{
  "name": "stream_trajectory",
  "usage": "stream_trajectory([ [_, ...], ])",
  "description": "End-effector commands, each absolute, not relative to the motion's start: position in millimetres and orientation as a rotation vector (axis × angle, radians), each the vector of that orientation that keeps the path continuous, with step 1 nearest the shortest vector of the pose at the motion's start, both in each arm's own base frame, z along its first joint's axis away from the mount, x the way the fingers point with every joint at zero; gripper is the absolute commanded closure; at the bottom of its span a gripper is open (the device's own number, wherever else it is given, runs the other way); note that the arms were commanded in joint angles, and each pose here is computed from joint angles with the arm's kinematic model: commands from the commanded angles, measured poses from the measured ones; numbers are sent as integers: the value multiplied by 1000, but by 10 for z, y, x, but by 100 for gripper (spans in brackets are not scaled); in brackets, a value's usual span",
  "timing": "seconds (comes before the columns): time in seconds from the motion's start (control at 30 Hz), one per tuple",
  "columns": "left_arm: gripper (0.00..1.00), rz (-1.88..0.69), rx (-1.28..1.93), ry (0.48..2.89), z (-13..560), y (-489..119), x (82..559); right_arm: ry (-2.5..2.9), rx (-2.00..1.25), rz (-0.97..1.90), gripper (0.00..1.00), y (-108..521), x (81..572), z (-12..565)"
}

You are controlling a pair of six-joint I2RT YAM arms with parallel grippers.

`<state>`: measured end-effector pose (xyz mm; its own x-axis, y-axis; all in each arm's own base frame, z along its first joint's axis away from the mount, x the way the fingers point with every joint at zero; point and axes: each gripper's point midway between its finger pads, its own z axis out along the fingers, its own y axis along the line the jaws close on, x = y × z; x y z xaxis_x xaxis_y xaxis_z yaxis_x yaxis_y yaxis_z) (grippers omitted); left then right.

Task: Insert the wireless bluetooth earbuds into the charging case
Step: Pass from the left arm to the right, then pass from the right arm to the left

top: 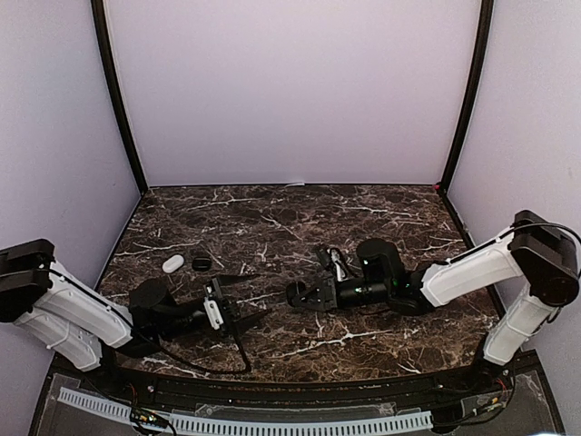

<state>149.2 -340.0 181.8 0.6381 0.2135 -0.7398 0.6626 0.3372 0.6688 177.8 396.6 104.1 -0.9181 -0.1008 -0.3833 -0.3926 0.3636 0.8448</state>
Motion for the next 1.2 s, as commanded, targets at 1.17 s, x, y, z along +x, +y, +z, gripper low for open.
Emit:
stream_trajectory([
  [1.17,44,-1332,1149,1277,1825,-3275,1713,1327,-1413,1140,93,4326,1495,1650],
])
